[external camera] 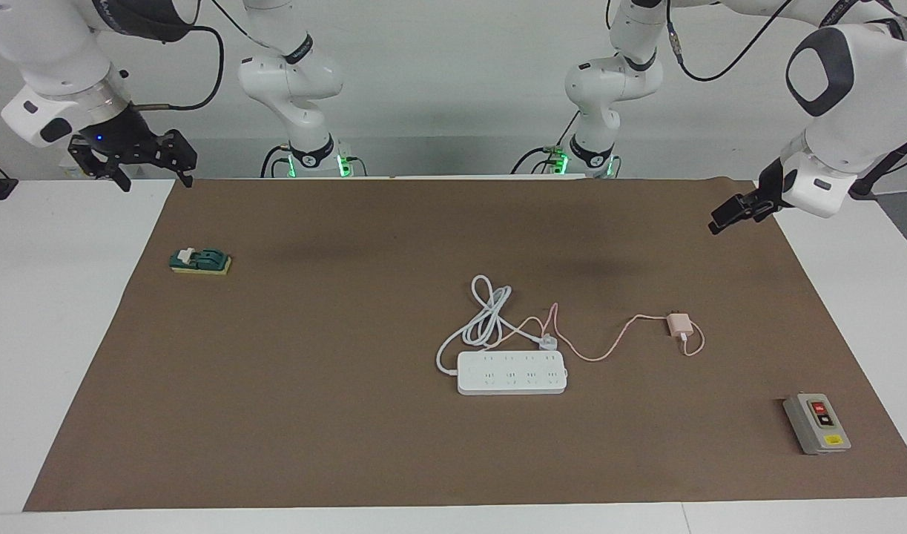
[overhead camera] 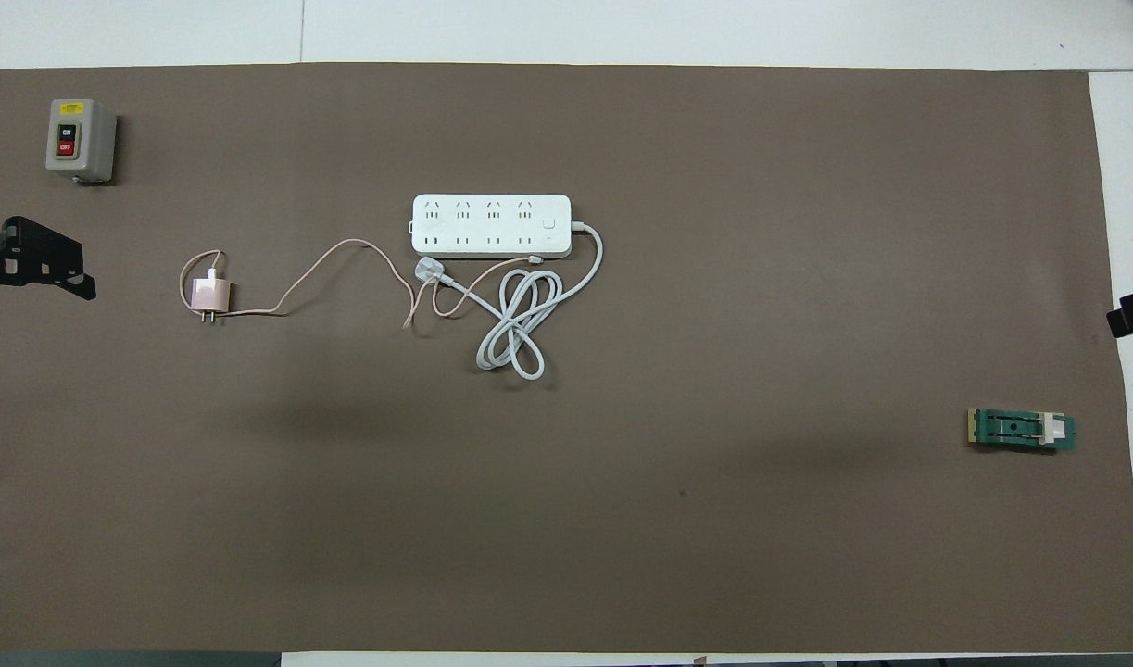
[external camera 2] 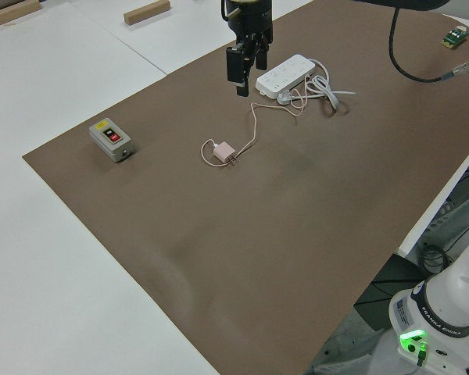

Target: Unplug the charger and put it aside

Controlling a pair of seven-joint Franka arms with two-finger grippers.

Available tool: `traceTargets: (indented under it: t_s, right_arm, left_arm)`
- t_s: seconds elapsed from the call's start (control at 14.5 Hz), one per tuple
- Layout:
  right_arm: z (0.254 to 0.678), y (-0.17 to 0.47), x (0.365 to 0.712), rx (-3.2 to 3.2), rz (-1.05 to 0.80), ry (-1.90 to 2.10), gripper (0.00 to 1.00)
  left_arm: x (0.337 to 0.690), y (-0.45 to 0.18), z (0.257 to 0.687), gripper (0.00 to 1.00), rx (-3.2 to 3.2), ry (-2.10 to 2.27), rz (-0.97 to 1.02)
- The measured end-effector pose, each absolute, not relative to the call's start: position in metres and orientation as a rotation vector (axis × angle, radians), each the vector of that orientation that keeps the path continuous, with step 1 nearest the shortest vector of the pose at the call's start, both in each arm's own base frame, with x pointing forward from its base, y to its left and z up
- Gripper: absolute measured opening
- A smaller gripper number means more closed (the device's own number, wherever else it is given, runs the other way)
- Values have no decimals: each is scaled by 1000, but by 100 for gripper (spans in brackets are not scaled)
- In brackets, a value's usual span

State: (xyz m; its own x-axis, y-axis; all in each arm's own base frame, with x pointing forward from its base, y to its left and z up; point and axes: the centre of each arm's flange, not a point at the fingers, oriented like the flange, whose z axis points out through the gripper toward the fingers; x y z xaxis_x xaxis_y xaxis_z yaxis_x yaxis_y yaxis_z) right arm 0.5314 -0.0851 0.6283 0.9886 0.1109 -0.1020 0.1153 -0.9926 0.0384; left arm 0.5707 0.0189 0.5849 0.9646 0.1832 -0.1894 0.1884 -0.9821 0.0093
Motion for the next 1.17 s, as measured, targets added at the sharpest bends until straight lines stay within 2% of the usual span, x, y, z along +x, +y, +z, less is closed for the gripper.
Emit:
traceTargets:
  t_s: [0.28, 0.55, 1.17]
  right_arm:
    - [623, -79, 540, 3083, -77, 193, 100]
    - [623, -77, 538, 3096, -107, 192, 100]
    - [628, -73, 533, 3146, -140, 171, 100]
  left_arm:
    - [539, 7, 630, 100, 3102, 188, -255]
    - [540, -24, 612, 100, 3118, 83, -273]
    - [544, -9, 600, 100, 3114, 47, -273]
